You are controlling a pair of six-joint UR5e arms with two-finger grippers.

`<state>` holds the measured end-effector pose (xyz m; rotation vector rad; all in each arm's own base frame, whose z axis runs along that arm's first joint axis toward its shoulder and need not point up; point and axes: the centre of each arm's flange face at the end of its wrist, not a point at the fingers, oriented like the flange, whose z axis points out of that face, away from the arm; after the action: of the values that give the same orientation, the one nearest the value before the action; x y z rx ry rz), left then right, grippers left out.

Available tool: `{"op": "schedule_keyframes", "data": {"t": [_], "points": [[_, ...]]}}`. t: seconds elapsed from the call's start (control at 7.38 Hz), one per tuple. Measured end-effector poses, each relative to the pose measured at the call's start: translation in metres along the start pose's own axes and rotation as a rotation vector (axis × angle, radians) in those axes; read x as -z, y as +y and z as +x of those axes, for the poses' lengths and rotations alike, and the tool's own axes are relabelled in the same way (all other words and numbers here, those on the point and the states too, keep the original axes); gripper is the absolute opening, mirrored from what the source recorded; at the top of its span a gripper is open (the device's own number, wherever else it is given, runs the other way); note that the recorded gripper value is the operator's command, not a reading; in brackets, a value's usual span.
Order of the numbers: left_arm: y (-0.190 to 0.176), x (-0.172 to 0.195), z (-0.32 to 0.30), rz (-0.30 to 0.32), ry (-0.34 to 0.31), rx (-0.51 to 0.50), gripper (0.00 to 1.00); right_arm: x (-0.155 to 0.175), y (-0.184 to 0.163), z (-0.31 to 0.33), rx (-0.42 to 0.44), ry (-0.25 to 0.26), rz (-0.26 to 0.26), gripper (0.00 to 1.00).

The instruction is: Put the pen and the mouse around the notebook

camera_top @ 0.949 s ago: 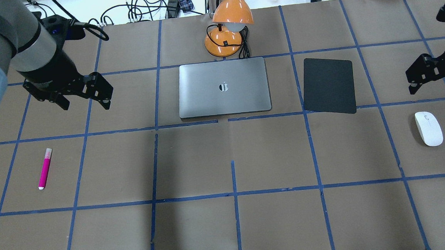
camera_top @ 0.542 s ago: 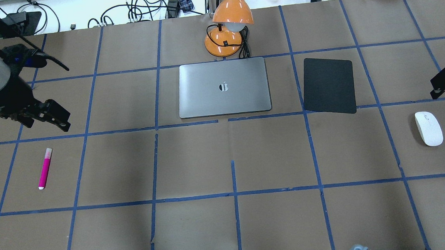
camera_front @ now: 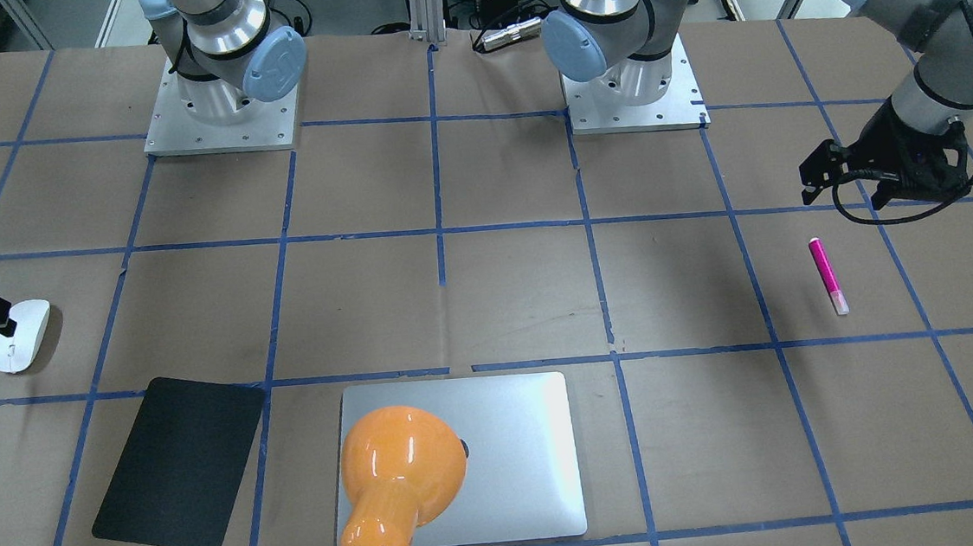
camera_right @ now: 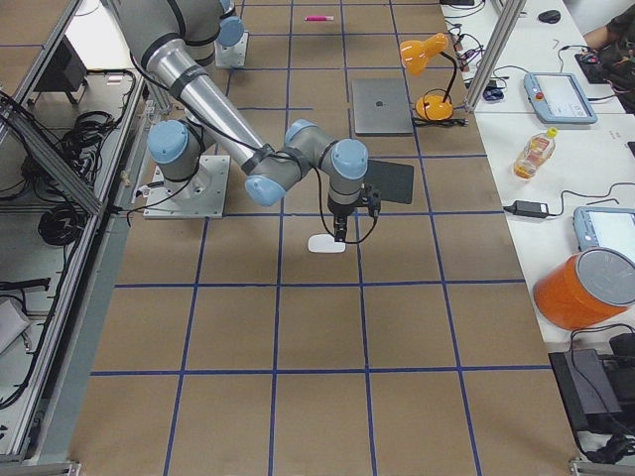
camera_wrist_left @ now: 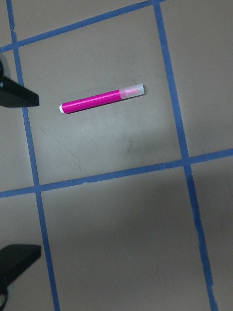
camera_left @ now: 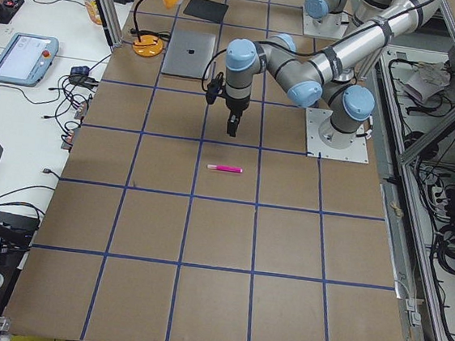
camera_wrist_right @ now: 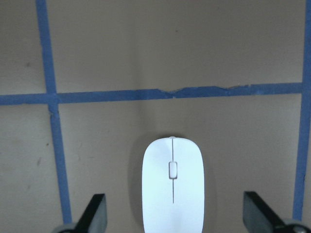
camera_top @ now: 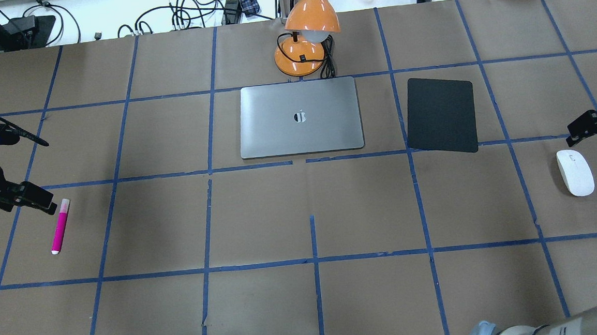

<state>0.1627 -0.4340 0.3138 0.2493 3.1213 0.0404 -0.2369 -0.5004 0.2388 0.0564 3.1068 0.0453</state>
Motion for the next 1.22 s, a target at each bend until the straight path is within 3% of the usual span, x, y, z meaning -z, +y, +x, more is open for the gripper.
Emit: {"op": "schedule_keyframes", "data": {"t": [0.14,0.54,0.68,0.81,0.95,1.08,1.22], "points": [[0.005,-0.027,-0.008,0.021,-0.018,0.006,0.94,-0.016,-0.004,0.004,-0.005,-0.001,-0.009,1.0],[0.004,-0.093,-0.041,0.0,0.01,0.153,0.94,-0.043,0.005,-0.002,-0.023,-0.02,-0.059,1.0],[-0.001,-0.111,-0.049,-0.007,0.018,0.17,0.84,-0.05,0.009,-0.004,-0.037,-0.01,-0.083,1.0],[-0.005,-0.128,-0.054,-0.005,0.018,0.177,0.67,-0.054,0.011,-0.004,-0.046,0.002,-0.099,1.0],[-0.008,-0.139,-0.058,0.004,0.008,0.178,0.28,-0.058,0.013,-0.004,-0.051,0.006,-0.111,1.0],[-0.009,-0.144,-0.061,0.009,0.002,0.177,0.02,-0.061,0.013,-0.004,-0.052,0.005,-0.119,1.0],[-0.009,-0.145,-0.063,0.013,-0.002,0.179,0.0,-0.064,0.013,-0.004,-0.052,0.004,-0.123,1.0]]}}
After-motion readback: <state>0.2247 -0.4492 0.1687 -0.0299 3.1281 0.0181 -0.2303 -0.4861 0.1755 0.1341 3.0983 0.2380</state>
